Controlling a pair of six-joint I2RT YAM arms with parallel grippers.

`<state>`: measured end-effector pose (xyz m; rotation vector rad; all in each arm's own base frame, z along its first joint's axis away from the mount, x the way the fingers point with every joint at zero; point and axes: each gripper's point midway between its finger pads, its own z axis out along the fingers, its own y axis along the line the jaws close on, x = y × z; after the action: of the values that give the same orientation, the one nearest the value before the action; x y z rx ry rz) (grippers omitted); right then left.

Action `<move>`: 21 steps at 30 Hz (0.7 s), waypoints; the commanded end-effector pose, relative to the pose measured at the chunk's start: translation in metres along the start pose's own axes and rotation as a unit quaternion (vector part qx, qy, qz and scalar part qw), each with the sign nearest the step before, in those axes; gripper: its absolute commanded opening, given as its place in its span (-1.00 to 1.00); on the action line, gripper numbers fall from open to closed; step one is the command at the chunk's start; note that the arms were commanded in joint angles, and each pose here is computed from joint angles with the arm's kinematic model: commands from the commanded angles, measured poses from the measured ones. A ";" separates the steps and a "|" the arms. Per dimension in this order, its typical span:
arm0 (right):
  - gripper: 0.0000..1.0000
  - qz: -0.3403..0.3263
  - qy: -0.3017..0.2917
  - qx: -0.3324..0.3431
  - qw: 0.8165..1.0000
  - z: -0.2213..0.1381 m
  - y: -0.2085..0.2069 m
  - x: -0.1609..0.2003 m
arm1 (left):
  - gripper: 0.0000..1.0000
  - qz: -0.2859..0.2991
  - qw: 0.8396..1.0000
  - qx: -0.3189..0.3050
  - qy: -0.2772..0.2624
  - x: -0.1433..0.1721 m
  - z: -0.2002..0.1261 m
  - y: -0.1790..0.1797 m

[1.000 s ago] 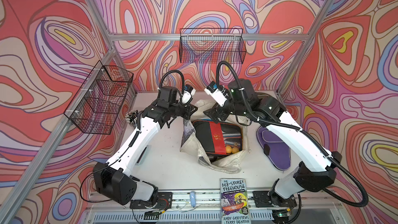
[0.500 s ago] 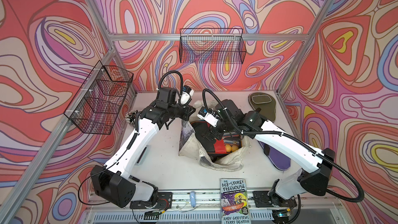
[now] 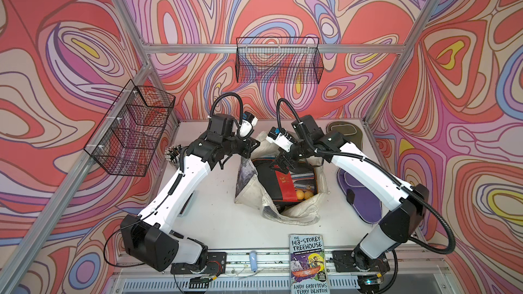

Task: Remove the ping pong set from the canvas bag
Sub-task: Pick up the ping pong set from the canvas bag.

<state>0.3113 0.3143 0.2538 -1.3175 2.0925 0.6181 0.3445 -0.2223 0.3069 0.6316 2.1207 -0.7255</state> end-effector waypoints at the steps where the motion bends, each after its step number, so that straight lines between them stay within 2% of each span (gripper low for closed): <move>1: 0.96 -0.013 0.021 -0.037 0.999 0.006 0.004 0.010 | -1.00 0.074 0.989 0.038 -0.125 -0.065 -0.032 -0.030; 10: 0.95 0.003 0.035 -0.071 0.997 0.031 -0.012 0.021 | -1.00 0.085 0.986 0.062 -0.132 -0.068 -0.031 -0.038; 21: 0.95 0.042 0.073 -0.174 0.981 0.061 0.004 0.044 | -1.00 0.088 0.984 0.069 -0.136 -0.065 -0.028 -0.039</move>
<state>0.3207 0.3230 0.1870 -1.4561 2.2234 0.8599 0.3458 -0.2286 0.3059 0.6703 2.0734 -0.7580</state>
